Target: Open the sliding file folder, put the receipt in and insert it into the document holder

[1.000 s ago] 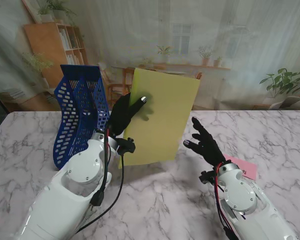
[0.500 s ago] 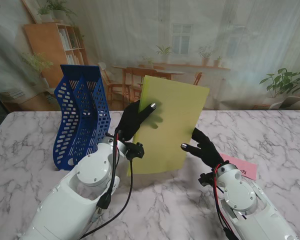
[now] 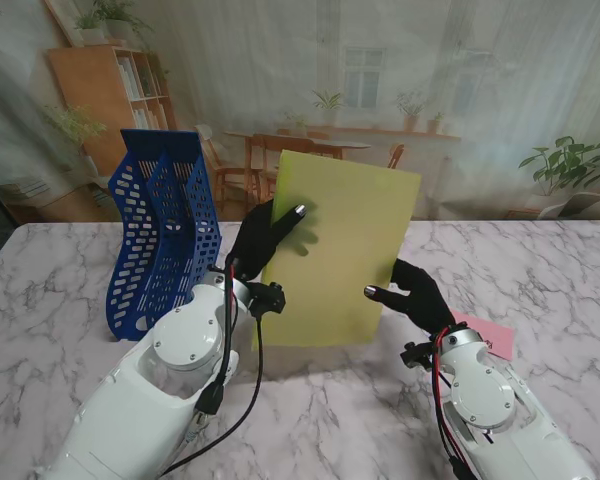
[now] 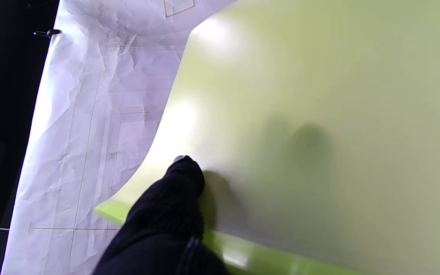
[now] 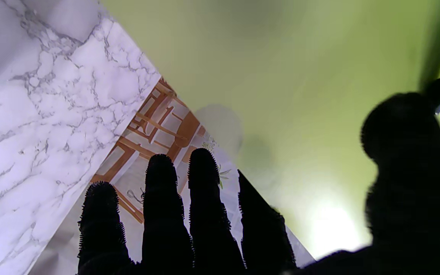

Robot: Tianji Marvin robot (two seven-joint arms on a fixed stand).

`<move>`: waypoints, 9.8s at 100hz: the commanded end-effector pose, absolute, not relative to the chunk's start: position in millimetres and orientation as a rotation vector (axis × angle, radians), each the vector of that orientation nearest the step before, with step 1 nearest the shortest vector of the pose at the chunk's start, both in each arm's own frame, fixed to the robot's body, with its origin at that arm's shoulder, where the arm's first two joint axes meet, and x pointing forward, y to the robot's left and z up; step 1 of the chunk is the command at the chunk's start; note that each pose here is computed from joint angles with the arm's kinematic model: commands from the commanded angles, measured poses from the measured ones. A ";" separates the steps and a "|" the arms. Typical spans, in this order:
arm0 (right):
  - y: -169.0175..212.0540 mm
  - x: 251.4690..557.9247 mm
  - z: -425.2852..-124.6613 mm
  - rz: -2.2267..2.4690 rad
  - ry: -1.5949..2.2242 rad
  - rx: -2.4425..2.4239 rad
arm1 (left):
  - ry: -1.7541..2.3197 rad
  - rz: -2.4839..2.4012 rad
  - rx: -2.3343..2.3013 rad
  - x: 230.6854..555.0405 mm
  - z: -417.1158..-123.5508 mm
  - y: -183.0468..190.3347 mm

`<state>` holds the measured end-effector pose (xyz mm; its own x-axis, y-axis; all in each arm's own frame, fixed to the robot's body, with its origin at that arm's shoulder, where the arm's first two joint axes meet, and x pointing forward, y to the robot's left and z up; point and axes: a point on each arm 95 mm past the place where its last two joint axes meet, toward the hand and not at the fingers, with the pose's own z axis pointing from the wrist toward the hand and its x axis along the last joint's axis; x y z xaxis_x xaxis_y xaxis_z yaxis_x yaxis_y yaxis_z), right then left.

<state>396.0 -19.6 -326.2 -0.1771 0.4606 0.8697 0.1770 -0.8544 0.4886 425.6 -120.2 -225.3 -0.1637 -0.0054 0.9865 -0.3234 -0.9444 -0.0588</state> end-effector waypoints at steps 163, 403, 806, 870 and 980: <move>-20.1 386.2 -305.3 2.373 0.506 1.800 | -0.746 2.100 2.096 446.5 -285.3 -107.8; -14.4 400.4 -283.3 2.544 0.323 1.703 | -0.716 2.080 1.960 448.6 -292.4 -81.6; -23.4 411.1 -256.2 2.340 0.358 1.590 | -0.749 1.798 2.026 407.8 -305.5 -118.3; -23.5 403.2 -289.2 2.216 0.355 1.673 | -0.662 1.768 2.046 415.1 -306.9 -118.5; -27.2 392.3 -300.3 2.132 0.516 1.800 | -0.643 1.810 2.192 431.1 -300.8 -125.0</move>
